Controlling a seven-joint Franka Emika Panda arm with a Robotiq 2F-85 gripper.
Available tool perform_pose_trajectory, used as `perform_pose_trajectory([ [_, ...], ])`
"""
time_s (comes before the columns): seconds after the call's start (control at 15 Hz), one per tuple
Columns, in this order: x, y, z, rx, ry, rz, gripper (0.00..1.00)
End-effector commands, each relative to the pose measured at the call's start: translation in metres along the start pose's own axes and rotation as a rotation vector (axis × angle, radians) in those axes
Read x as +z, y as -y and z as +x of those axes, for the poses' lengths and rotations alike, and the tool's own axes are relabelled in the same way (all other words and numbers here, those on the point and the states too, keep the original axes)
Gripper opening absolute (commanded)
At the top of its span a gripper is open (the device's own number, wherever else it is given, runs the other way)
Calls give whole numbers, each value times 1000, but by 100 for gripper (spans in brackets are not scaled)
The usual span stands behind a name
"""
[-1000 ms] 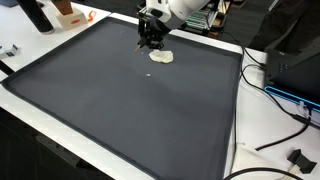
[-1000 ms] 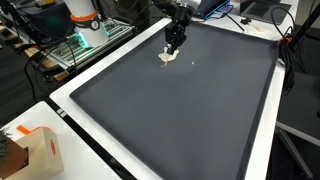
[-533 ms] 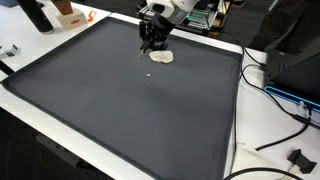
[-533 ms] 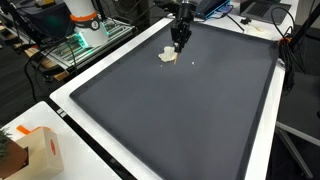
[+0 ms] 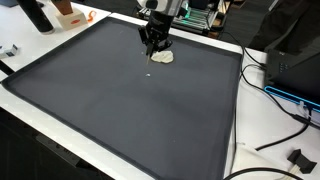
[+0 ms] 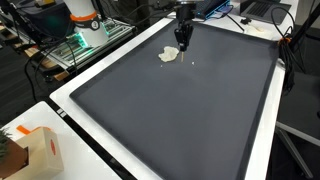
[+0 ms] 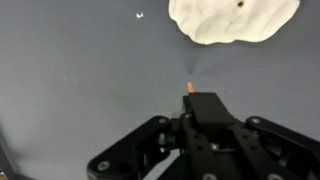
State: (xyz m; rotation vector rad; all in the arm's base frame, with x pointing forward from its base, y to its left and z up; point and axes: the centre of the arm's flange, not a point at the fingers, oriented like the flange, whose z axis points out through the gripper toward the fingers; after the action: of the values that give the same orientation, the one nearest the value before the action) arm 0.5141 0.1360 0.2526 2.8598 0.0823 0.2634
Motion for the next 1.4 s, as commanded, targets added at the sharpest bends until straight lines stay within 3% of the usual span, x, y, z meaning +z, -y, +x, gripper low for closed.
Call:
perform_pose_trajectory([
  [0.0, -6, -19, -10, -50, 37, 125, 3],
  [0.73, -10, -39, -10, -189, 94, 430, 3],
  [1.33, 1, -57, -11, -222, 243, 583, 3],
])
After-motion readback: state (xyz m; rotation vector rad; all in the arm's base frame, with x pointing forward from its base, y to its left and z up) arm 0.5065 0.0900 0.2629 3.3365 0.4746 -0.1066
